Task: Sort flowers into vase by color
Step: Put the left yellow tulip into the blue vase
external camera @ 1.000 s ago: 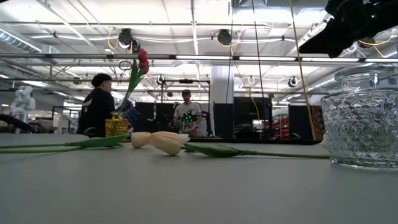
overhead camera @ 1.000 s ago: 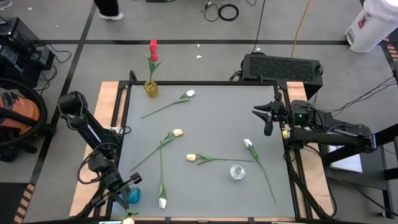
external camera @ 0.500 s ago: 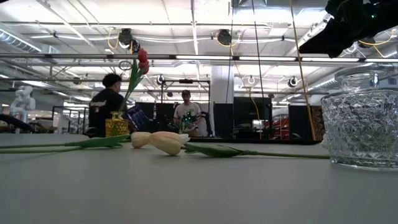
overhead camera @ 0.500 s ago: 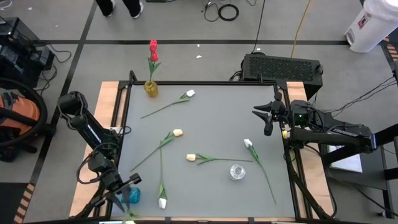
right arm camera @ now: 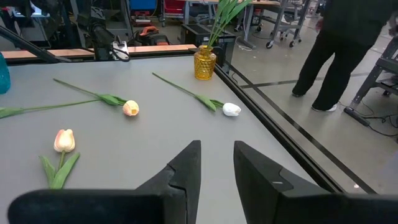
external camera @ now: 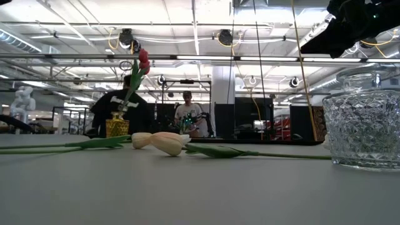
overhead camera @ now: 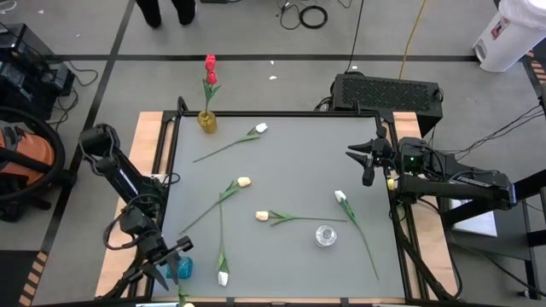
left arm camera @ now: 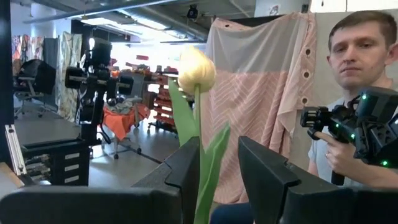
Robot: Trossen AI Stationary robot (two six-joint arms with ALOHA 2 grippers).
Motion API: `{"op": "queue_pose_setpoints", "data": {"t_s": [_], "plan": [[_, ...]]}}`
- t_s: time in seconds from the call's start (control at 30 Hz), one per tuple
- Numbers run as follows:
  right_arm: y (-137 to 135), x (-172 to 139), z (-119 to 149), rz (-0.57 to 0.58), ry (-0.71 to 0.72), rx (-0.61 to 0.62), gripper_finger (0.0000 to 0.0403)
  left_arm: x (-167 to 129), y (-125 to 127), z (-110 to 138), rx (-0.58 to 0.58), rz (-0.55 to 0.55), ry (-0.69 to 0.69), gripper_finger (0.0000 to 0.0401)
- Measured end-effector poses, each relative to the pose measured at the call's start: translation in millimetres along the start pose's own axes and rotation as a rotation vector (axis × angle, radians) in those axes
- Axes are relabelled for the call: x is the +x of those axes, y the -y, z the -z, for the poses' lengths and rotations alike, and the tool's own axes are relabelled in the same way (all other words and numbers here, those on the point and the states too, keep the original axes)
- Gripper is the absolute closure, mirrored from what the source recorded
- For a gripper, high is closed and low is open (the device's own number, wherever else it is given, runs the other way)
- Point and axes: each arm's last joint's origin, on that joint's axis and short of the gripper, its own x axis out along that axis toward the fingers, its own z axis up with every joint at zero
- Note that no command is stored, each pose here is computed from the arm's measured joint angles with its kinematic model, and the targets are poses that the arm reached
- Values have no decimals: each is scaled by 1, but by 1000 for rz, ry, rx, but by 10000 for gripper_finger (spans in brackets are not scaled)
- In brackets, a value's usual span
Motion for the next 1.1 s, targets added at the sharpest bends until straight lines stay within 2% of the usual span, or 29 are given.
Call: {"op": "queue_pose_setpoints", "data": {"t_s": [0.27, 0.4, 0.5, 0.73, 0.9, 1.1], "plan": [[0, 0, 0, 0, 0, 0, 316, -5, 0, -10, 16, 1, 7, 285], [0, 0, 0, 0, 0, 0, 316, -10, 0, -10, 58, -11, -67, 285], [0, 0, 0, 0, 0, 0, 316, -13, -2, -13, 82, -68, -148, 285], [0, 0, 0, 0, 0, 0, 316, -19, 5, -40, 202, -191, -304, 285], [0, 0, 0, 0, 0, 0, 316, -29, 14, -63, 252, -221, -288, 286], [0, 0, 0, 0, 0, 0, 316, -45, 22, -75, 206, -263, -251, 286]]}}
